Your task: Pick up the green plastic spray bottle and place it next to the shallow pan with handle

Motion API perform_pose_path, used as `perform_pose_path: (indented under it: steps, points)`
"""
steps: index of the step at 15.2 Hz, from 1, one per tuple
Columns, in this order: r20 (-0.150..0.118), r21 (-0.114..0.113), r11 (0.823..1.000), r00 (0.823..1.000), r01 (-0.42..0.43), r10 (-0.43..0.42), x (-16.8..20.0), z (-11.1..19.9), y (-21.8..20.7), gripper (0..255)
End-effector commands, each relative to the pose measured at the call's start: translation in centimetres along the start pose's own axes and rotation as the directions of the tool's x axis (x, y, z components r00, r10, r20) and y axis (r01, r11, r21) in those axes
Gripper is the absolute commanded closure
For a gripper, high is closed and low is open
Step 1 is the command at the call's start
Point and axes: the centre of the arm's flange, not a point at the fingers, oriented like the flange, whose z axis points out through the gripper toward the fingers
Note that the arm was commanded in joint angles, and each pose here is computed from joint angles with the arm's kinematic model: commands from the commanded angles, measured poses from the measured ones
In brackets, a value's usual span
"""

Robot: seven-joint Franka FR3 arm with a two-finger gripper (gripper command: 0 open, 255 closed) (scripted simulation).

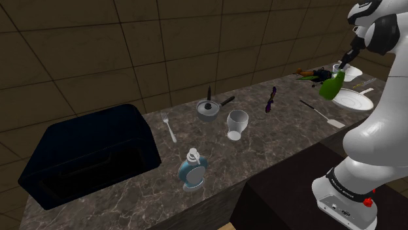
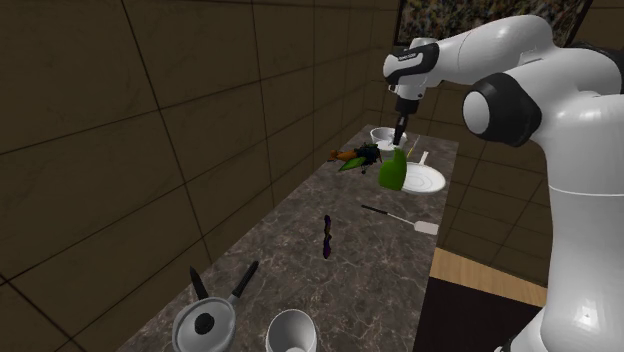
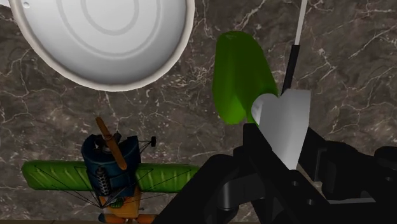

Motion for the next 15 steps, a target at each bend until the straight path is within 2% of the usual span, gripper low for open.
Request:
perform_pose_path:
  steps: [1, 5, 12, 13, 15]
  points:
    - [0.0, -0.001, 1.0, 1.0, 0.0, 0.0, 0.0, 1.1, 0.0, 255]
    - [0.0, -0.001, 1.0, 1.0, 0.0, 0.0, -0.1, 3.2, 0.1, 255]
    - [0.0, -0.001, 1.0, 1.0, 0.0, 0.0, -0.1, 3.2, 0.1, 255]
    - [0.0, -0.001, 1.0, 1.0, 0.0, 0.0, -0.1, 3.2, 0.1, 0]
    - [0.0, -0.001, 1.0, 1.0, 0.0, 0.0, -0.1, 3.2, 0.1, 0]
